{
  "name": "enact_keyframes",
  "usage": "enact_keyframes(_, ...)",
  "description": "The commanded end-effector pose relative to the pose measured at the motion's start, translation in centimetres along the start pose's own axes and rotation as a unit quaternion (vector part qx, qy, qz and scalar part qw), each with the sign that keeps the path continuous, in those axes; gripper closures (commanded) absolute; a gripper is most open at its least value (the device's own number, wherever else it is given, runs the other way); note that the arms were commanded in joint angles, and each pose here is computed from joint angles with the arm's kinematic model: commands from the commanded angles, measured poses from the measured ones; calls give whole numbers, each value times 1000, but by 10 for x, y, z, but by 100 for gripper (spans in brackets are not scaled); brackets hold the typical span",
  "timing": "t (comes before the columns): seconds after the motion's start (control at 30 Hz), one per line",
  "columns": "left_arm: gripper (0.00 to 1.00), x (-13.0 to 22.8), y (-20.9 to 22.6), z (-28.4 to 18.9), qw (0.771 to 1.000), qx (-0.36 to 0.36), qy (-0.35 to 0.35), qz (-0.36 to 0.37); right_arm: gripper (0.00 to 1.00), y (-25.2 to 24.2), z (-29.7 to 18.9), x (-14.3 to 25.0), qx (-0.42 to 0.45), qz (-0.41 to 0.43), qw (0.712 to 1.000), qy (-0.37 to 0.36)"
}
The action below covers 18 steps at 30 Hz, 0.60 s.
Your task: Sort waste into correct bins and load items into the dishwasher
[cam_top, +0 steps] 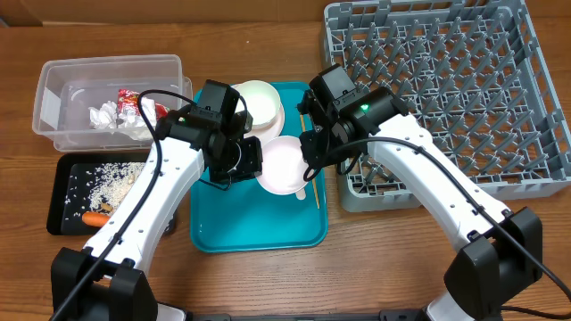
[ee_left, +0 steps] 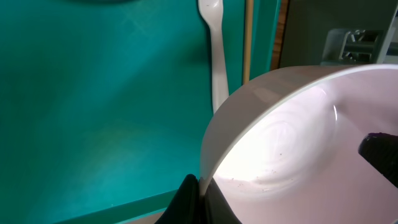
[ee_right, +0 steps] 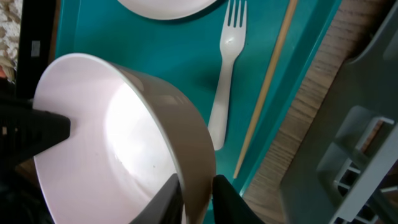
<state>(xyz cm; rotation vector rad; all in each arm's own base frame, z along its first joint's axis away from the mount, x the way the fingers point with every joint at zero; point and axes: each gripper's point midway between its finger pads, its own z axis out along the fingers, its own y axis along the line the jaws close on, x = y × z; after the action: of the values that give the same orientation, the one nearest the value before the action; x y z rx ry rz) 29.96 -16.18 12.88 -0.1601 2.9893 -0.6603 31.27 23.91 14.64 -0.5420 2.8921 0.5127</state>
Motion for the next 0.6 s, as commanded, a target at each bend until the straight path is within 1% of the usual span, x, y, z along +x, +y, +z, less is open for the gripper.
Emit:
enact_keyframes(0.0, 96, -2, -12, -11, 1000, 18, -13, 18, 85, 0, 4, 1, 5, -2, 1000, 3)
enact_keyframes(0.23, 96, -2, -12, -11, 1000, 18, -13, 20, 96, -2, 8, 6, 6, 0, 1000, 10)
enact_keyframes(0.43, 95, -2, -12, -11, 1000, 18, -13, 20, 96, -4, 14, 9, 7, 1, 1000, 13)
enact_keyframes(0.5, 90, -2, -13, -11, 1000, 19, -12, 20, 96, -4, 14, 8, 6, 0, 1000, 11)
enact_keyframes(0.57, 73, -1, -16, -11, 999, 28, -8, 21, 96, -4, 14, 6, 6, 2, 1000, 7)
